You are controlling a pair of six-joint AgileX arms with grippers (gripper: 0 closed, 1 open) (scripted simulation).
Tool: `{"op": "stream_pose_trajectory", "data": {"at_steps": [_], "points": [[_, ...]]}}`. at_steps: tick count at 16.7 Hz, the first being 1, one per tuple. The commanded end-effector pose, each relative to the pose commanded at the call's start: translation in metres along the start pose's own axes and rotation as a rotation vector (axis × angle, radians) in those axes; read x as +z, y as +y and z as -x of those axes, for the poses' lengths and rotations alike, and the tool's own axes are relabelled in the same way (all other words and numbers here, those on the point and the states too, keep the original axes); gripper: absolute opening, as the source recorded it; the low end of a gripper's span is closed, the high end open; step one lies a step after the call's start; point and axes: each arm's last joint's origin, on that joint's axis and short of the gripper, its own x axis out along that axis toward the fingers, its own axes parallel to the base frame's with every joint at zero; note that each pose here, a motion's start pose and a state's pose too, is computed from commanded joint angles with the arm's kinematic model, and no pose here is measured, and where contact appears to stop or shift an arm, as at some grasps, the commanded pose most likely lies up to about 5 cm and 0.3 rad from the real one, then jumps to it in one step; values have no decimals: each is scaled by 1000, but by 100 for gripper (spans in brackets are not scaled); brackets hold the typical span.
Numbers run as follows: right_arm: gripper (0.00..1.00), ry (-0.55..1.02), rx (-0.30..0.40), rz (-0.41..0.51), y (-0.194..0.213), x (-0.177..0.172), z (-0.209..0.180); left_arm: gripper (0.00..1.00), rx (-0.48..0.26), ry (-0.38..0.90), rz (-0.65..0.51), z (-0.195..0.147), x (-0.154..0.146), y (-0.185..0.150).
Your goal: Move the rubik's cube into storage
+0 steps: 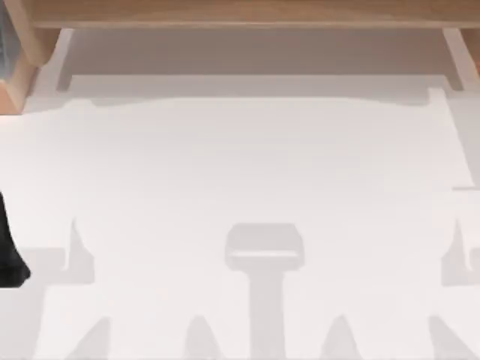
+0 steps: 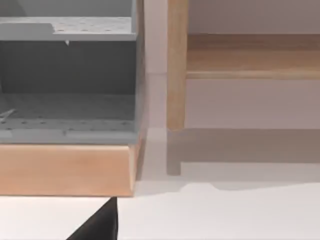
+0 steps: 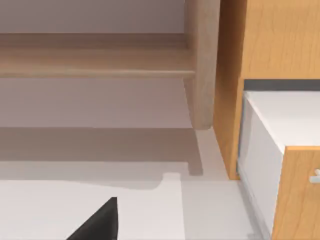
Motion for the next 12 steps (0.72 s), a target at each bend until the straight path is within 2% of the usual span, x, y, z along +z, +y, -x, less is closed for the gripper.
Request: {"op": "stream_pose_trajectory", "data": {"at_steps": [3,6,9,12], "points": [[100,0,2,1,0,3,0,100,0,0,0,0,0,0],[100,0,10,6,4,27,-2,100,0,0,0,0,0,0],[100,3,17,12,12,75,-11,100,0,0,0,0,0,0],[100,25,20,19,27,133,-42,100,0,0,0,0,0,0]]}}
